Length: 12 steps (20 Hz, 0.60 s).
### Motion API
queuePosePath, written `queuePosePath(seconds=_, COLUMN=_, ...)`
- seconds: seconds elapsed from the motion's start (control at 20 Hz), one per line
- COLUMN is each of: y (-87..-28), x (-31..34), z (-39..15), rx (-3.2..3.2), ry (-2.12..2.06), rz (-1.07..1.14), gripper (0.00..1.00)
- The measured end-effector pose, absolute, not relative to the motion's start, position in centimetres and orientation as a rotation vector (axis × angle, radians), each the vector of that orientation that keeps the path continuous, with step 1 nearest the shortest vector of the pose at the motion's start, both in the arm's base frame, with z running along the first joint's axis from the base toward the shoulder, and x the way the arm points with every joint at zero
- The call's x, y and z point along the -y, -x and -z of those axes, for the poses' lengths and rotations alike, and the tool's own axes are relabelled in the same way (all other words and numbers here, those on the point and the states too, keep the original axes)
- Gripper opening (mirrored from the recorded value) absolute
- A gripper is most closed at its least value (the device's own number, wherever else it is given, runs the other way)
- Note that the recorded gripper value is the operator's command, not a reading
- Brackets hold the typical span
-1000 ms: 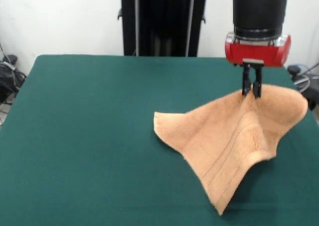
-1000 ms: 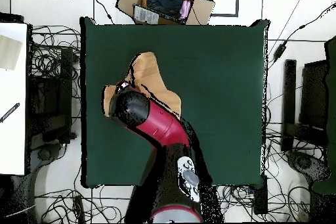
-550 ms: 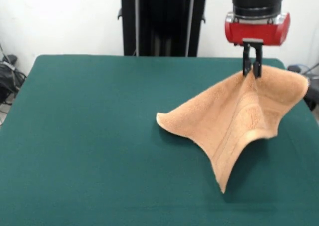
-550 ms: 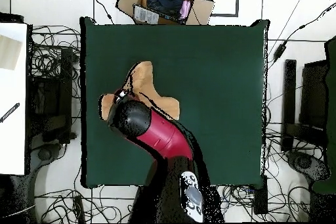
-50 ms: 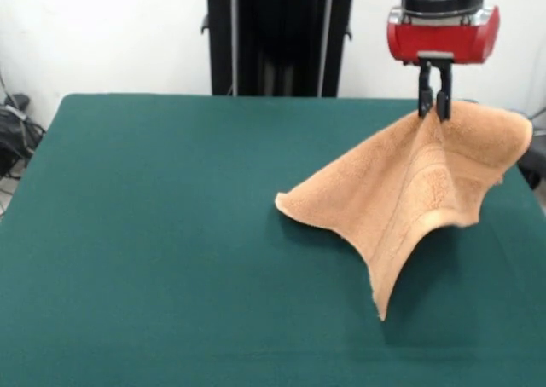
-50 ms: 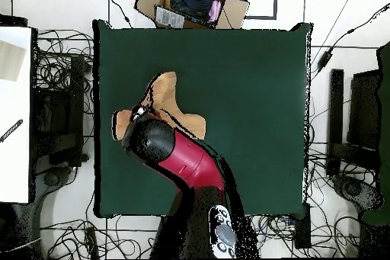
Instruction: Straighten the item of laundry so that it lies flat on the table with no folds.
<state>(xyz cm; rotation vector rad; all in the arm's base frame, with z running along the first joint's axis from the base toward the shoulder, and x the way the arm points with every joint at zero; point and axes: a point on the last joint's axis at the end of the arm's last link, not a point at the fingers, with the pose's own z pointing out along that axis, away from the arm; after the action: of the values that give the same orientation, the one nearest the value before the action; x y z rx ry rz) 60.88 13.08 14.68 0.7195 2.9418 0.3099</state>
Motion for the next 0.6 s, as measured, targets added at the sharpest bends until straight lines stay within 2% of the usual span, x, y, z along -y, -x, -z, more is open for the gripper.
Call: queuePosePath(seconds=0.6, y=-59.2, x=-14.0, z=-19.7, rx=-3.026, ry=-0.632, rz=-0.402, gripper=0.00)
